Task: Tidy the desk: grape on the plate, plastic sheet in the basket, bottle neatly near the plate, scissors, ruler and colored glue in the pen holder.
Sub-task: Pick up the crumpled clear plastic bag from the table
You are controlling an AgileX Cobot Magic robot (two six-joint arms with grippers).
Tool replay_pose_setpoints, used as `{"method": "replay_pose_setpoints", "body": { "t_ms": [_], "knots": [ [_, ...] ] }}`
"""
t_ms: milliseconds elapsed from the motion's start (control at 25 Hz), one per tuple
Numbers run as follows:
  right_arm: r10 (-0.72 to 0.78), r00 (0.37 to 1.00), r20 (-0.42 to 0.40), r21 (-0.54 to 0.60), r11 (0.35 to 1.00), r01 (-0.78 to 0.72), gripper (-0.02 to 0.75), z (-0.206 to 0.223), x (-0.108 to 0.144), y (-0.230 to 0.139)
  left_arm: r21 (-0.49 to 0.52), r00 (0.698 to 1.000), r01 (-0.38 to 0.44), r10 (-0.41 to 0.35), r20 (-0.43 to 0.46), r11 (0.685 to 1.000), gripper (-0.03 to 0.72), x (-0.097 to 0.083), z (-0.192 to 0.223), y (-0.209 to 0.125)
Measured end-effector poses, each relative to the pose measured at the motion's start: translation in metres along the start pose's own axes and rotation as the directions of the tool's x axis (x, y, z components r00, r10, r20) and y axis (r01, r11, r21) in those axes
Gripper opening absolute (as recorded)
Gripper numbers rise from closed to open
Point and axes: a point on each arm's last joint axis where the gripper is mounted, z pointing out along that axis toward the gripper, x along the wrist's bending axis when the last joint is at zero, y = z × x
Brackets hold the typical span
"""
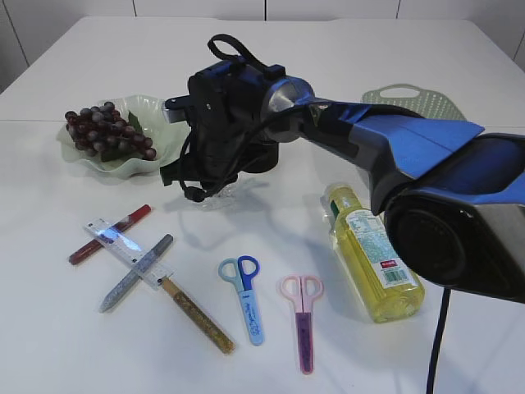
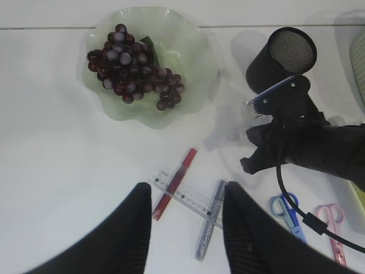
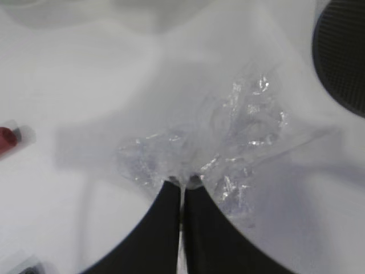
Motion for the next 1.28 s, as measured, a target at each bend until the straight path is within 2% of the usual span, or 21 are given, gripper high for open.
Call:
{"method": "replay_pose_setpoints", "body": {
  "t_ms": [280,800,1280],
  "knots": [
    [0.013,1.0,0.011,0.079,0.997,-0.013,0.015,-0.028,-0.001,0.005,0.0,1.0,0.0,0.0,0.0,1.0,0.3,0.0,0.0,0.0],
    [0.016,0.994,-0.107,0.113,0.994,-0.003,0.015,-0.035,0.01,0.005,0.0,1.0,0.0,0.0,0.0,1.0,0.298,0.0,0.0,0.0],
    [-0.003,0.99,-0.141,0.02,1.0,0.006,0.015,-0.088,0.01,0.02,0.0,1.0,0.0,0.0,0.0,1.0,0.298,0.0,0.0,0.0]
  ]
}}
